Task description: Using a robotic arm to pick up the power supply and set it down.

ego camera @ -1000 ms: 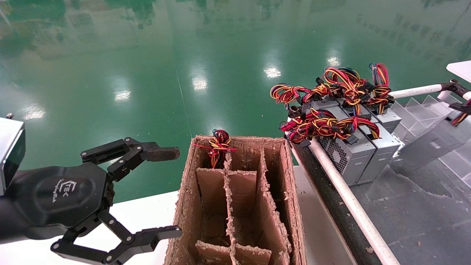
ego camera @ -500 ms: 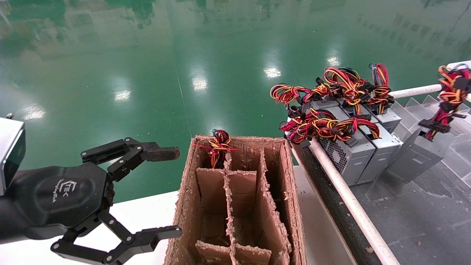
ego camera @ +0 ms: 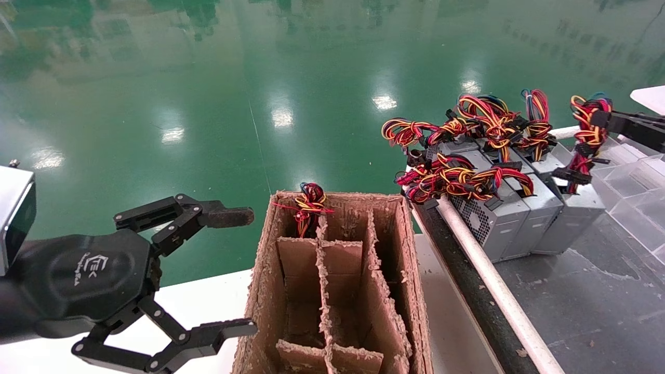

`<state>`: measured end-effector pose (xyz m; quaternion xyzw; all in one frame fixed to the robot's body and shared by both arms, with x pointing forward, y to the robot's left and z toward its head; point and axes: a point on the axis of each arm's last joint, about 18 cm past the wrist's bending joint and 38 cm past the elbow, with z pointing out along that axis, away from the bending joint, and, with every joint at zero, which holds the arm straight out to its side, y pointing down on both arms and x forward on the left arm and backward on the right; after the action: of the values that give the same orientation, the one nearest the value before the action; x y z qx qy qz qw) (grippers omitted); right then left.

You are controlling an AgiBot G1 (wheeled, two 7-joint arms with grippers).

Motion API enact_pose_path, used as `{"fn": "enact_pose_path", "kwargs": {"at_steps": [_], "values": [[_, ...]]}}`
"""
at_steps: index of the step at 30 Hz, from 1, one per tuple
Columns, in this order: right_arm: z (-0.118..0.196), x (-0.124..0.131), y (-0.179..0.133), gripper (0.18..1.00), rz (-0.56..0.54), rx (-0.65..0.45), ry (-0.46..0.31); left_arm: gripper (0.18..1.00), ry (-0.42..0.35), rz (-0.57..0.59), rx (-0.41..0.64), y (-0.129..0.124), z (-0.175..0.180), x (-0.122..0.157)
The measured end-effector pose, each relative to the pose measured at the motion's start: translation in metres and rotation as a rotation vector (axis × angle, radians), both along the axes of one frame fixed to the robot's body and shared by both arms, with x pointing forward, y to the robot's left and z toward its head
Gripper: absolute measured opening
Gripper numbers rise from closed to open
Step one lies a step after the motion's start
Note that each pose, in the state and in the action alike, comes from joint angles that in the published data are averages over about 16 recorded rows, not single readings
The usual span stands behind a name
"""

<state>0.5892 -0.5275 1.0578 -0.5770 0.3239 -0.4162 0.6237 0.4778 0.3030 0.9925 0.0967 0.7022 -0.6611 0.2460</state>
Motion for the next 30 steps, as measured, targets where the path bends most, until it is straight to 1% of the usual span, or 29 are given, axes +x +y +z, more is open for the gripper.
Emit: {"fn": "enact_pose_path", "kwargs": {"at_steps": [8,14,20,27,30], "values": [[0.002,0.008,0.007,0.239,0.005,0.011,-0.001,1.001,0.000,0.000,0.000,0.000,0.000,0.000],[0.002,0.010,0.009,0.256,0.005,0.011,-0.001,1.001,0.000,0.000,0.000,0.000,0.000,0.000],[0.004,0.011,0.008,0.303,-0.002,0.012,-0.005,1.001,0.000,0.000,0.000,0.000,0.000,0.000],[0.011,0.011,0.007,0.394,-0.009,0.044,-0.024,1.001,0.000,0.000,0.000,0.000,0.000,0.000],[0.015,0.011,0.007,0.453,-0.007,0.058,-0.038,1.001,0.000,0.000,0.000,0.000,0.000,0.000]]}}
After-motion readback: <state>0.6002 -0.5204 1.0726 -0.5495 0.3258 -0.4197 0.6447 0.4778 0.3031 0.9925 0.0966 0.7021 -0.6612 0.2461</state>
